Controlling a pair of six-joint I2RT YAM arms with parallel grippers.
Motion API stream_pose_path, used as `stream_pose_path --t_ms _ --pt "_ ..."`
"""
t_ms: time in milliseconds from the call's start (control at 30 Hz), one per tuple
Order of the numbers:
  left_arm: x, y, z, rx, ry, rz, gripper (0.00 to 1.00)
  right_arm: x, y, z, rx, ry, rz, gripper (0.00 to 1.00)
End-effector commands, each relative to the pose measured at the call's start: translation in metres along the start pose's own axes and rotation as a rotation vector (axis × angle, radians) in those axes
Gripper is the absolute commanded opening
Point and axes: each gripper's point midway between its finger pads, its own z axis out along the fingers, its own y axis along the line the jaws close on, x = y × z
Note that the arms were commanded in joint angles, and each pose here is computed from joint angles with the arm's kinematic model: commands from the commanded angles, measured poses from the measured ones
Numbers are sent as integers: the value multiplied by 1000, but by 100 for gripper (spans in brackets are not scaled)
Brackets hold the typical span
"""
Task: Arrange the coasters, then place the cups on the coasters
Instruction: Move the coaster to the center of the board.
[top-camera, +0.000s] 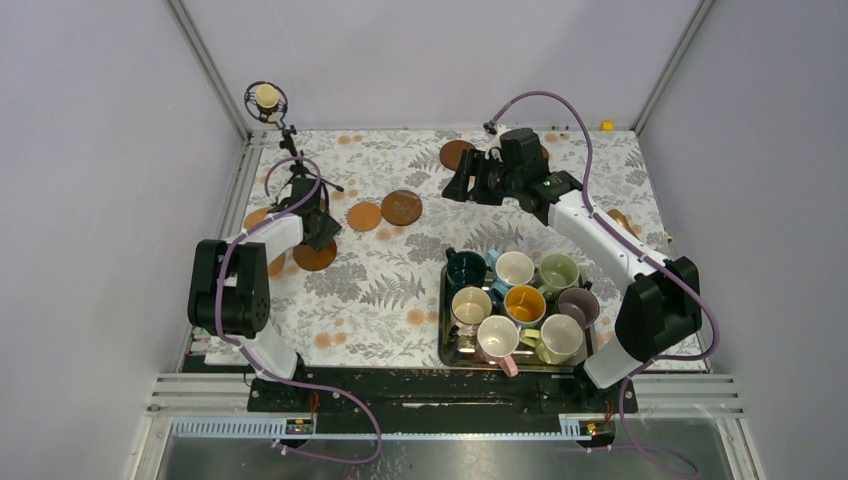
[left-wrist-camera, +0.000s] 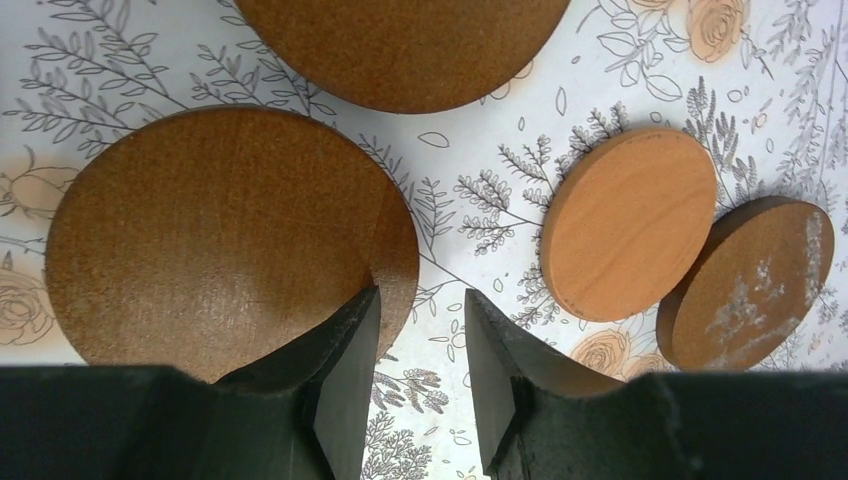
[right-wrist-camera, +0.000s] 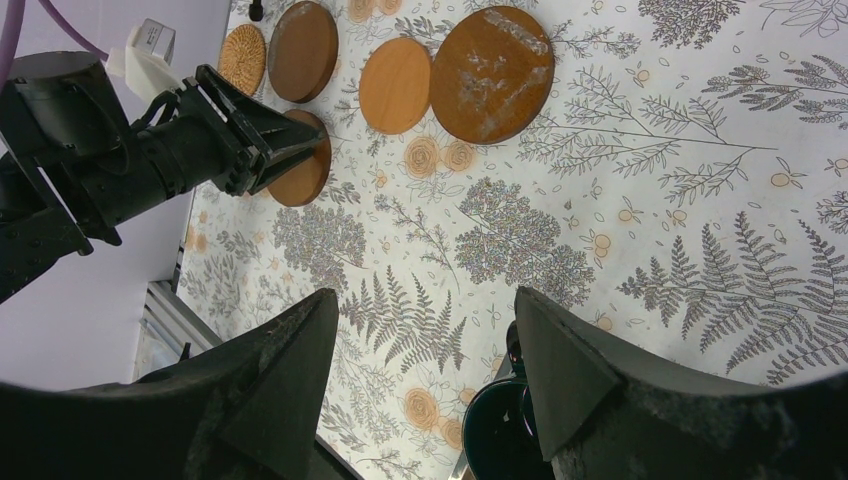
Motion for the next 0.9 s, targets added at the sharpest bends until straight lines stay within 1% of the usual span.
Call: stream_pose_path --t_ms 0,100,200,267,333,567,700,867 --pt "-7 -29 -8 156 -9 10 38 -18 16 -18 -35 -57 -14 73" --pt "-5 -55 -9 269 12 -1 38 -19 17 -19 -40 -58 -12 73" --pt "-1 -67 -3 315 45 -24 39 -20 17 -20 -40 -61 -15 73" --pt "4 -62 5 283 68 -35 38 -20 17 -20 -38 -62 -18 74" --pt "8 -47 14 197 80 -43 38 -19 16 -21 -36 -63 -21 74" --pt "-9 -4 5 -5 -29 -33 38 -18 15 -20 -33 -60 -23 74" --pt "-12 6 0 -43 -41 -33 38 -18 15 -19 -35 -58 -20 74" --pt "-12 3 -3 -25 -39 -38 38 -18 14 -18 -32 -55 -18 74"
